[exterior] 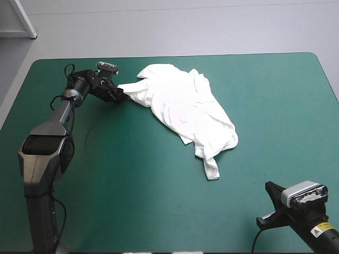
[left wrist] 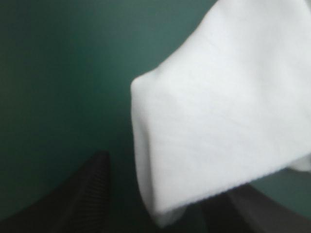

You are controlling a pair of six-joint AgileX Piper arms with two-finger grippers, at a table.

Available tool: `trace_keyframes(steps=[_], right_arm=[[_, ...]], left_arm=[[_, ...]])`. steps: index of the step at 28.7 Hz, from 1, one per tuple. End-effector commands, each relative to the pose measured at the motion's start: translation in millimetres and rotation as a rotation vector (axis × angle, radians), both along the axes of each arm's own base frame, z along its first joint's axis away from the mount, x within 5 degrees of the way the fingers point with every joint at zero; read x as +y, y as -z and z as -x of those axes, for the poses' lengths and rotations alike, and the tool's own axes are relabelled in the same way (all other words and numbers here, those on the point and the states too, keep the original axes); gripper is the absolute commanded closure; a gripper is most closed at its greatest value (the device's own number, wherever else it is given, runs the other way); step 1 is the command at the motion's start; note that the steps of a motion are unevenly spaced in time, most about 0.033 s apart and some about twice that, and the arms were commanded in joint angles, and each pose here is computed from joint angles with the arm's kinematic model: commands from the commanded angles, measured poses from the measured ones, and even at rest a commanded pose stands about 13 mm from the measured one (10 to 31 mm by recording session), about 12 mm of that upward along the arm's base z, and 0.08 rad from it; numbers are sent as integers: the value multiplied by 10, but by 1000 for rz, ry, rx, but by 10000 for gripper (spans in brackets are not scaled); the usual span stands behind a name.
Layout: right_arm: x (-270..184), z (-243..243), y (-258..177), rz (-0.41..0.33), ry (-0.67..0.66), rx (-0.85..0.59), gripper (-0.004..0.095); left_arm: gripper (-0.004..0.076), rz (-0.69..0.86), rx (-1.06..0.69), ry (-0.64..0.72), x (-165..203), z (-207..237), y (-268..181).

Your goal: Fold the cloth

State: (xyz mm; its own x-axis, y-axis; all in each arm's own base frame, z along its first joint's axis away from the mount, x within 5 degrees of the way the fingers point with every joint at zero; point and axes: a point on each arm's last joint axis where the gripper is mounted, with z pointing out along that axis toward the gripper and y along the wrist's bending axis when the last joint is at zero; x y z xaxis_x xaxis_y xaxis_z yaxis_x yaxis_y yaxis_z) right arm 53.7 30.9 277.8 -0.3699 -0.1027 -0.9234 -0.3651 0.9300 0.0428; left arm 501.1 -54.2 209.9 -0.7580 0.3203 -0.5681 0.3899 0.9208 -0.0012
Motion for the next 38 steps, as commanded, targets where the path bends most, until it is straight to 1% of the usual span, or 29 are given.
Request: trace_keyframes(steps=[1,2,3,7,10,11,12,14,15,18,19,20,22,26,30,33,34,38], right_arm=[[-11,-30,-129,-31,25,-73,907],[-11,-30,-129,-31,25,-73,907],[-11,-30,-129,-31,25,-73,907],[-11,-30,-129,-35,27,-71,907],[3,-87,-106,-25,12,-10,900],[13,-125,-96,-16,-1,31,883],[25,-172,-95,-13,-13,76,851],[42,-278,-122,-14,-26,143,755],[52,-343,-155,-20,-31,163,682],[101,-537,-290,-46,-67,168,474],[126,-601,-334,-60,-89,166,420],[151,-651,-361,-81,-110,169,390],[205,-766,-350,-104,-162,212,388],[292,-948,-169,-84,-247,343,389],[437,-1094,4,-35,-305,417,389],[593,-1178,88,-4,-341,427,389],[639,-1203,118,2,-340,433,389],[837,-1322,268,62,-329,461,389]], left_arm=[[601,75,-168,-33,-42,-20,-465],[686,80,-184,-39,-42,-31,-476],[701,80,-196,-40,-41,-39,-484],[703,91,-190,-40,-57,-34,-483],[705,91,-149,-26,-65,-1,-467],[705,91,-134,-21,-68,10,-458],[705,89,-125,-18,-69,17,-453],[705,89,-116,-15,-70,24,-447],[705,88,-113,-15,-71,26,-446],[705,90,-99,-11,-74,37,-438],[705,90,-94,-9,-75,40,-436],[705,90,-91,-8,-76,42,-435],[705,94,-84,-7,-80,47,-432],[705,94,-69,-2,-82,59,-424],[705,95,-64,-1,-84,63,-421],[705,95,-56,1,-85,69,-418],[705,95,-54,2,-86,71,-417],[705,93,-53,3,-85,72,-415]])
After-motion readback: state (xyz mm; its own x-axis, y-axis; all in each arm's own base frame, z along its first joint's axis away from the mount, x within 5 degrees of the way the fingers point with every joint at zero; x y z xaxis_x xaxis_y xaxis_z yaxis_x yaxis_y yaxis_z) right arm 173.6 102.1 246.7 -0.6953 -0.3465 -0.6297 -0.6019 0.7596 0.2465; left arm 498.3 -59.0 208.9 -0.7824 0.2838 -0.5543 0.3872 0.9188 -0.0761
